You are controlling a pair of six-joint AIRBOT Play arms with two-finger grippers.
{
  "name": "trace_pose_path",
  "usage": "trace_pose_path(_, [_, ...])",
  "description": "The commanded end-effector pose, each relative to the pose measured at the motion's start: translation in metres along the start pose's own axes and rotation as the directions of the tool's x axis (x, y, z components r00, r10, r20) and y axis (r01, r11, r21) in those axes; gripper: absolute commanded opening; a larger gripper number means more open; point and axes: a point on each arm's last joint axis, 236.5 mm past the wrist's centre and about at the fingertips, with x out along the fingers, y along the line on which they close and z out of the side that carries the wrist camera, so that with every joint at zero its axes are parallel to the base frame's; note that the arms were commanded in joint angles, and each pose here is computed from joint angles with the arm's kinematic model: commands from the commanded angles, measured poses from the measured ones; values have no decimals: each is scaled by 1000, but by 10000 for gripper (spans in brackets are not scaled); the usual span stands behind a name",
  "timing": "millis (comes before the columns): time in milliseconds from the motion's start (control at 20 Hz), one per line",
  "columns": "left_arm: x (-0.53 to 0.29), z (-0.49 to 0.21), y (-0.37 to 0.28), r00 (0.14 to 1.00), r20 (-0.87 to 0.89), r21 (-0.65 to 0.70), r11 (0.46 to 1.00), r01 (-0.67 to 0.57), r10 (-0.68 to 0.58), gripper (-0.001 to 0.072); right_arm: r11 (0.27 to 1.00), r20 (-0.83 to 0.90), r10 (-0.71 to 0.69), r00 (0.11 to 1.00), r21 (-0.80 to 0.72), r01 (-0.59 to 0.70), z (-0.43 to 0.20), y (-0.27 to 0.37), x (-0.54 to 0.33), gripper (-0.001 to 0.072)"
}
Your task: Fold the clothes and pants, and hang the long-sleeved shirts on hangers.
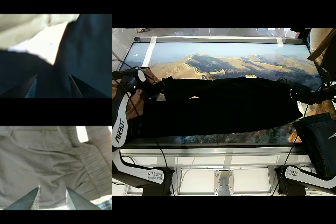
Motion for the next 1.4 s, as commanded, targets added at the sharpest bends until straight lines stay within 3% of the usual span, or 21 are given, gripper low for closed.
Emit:
trace_pose_path(0, [3,-41,19,994,-103,-30,999,-43,40,407,1000,-22,12,1000,0,-12,-5,3,0,343])
trace_pose_path(100, [-10,-46,41,994,-60,-27,995,-92,91,341,1000,-70,-2,998,-10,2,-16,0,-1,343])
trace_pose_path(250, [-64,-39,83,989,47,-59,989,-137,139,342,999,-112,-51,992,-10,50,-35,-22,-17,344])
trace_pose_path(400, [-100,-57,140,977,92,-165,970,-177,193,342,993,-121,-37,992,103,50,-71,-46,-35,349])
trace_pose_path(500, [-104,-95,170,975,60,-271,944,-191,215,339,974,-38,-8,999,228,17,-90,-52,-29,351])
trace_pose_path(550, [-103,-116,178,977,46,-292,938,-188,210,295,966,-14,8,1000,258,-4,-101,-50,-23,352])
trace_pose_path(600, [-102,-132,184,977,45,-307,933,-186,209,188,960,-7,15,1000,279,-13,-111,-47,-17,351])
trace_pose_path(700, [-104,-152,194,975,76,-334,926,-173,210,182,958,1,19,1000,285,-19,-122,-38,-9,352])
trace_pose_path(750, [-104,-151,199,971,117,-345,925,-159,210,285,961,12,26,1000,275,-28,-120,-32,-9,352])
trace_pose_path(800, [-102,-146,203,967,153,-366,920,-137,205,499,964,28,34,999,261,-40,-115,-26,-11,351])
trace_pose_path(850, [-101,-143,209,964,160,-415,901,-128,211,570,967,39,49,998,246,-57,-111,-20,-12,351])
trace_pose_path(900, [-99,-142,219,962,149,-508,852,-125,230,571,969,40,69,997,235,-77,-110,-13,-12,351])
trace_pose_path(950, [-97,-144,230,961,128,-629,769,-114,247,569,968,30,99,995,231,-103,-112,-5,-12,351])
trace_pose_path(1000, [-95,-147,238,964,108,-783,619,-69,244,512,966,15,126,992,227,-126,-115,3,-12,351])
trace_pose_path(1050, [-93,-149,237,973,99,-878,478,-12,206,306,963,-4,152,988,227,-147,-119,9,-13,351])
trace_pose_path(1100, [-91,-145,229,984,118,-919,390,58,131,98,961,-24,174,985,222,-164,-124,14,-13,350])
trace_pose_path(1150, [-92,-140,222,988,141,-915,391,105,64,83,961,-33,182,983,217,-171,-126,16,-14,350])
trace_pose_path(1200, [-93,-139,221,988,150,-876,467,121,26,99,962,-32,181,983,213,-171,-126,16,-14,350])
trace_pose_path(1300, [-93,-157,244,994,91,-776,629,38,52,290,962,-34,183,983,213,-172,-126,16,-14,351])
trace_pose_path(1350, [-93,-176,263,996,17,-735,677,-44,83,333,962,-35,184,982,213,-173,-127,17,-14,350])
